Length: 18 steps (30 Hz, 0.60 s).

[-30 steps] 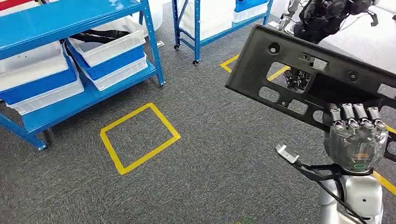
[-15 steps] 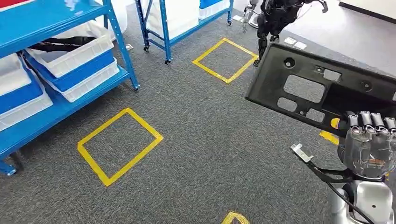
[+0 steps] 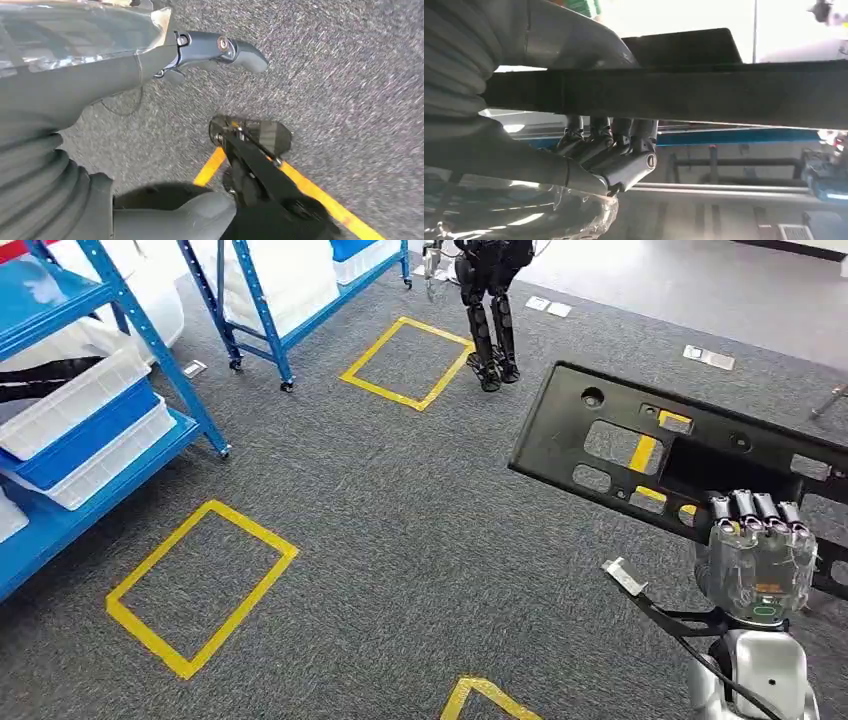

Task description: Take the parts from the cabinet and place them on the table.

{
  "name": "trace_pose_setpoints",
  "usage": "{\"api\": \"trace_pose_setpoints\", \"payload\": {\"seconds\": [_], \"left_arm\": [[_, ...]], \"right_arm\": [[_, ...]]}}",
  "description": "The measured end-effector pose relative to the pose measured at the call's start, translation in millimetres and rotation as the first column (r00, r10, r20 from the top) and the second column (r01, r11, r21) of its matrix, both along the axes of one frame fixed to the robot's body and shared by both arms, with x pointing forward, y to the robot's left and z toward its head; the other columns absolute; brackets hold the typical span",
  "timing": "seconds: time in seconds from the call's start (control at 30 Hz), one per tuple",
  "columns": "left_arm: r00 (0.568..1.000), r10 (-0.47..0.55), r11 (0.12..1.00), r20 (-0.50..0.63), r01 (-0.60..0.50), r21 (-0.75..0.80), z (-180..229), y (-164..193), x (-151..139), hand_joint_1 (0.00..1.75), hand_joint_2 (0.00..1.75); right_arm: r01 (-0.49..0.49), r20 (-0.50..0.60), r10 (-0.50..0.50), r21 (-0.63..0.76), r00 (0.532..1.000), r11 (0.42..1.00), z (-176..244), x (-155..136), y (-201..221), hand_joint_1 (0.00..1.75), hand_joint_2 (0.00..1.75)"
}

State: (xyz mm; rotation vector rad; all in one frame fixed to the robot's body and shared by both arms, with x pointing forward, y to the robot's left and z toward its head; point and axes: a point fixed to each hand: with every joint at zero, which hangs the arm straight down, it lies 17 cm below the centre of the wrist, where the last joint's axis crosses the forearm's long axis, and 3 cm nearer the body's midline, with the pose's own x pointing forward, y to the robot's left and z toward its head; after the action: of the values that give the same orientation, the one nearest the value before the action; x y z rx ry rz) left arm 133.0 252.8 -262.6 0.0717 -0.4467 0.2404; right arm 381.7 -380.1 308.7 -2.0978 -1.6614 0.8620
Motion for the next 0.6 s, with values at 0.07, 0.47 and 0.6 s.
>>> {"api": "trace_pose_setpoints", "payload": {"seconds": [0.07,0.47,0.6], "left_arm": [[1.0,0.023,1.0,-0.006,-0.023,0.002,-1,3,-1,0.0,1.75],[0.996,0.09,0.996,0.016,-0.09,0.005,1,5,2,0.0,1.75],[0.996,0.091,0.996,0.017,-0.091,0.001,2,2,1,0.0,1.75]], "right_arm": [[-0.004,0.0,0.004,0.007,1.0,1.0,0,4,2,1.75,1.75],[-0.029,0.025,0.028,0.052,0.999,0.998,18,56,15,1.75,1.75],[-0.03,0.008,0.029,0.037,1.0,0.999,14,60,15,1.75,1.75]]}}
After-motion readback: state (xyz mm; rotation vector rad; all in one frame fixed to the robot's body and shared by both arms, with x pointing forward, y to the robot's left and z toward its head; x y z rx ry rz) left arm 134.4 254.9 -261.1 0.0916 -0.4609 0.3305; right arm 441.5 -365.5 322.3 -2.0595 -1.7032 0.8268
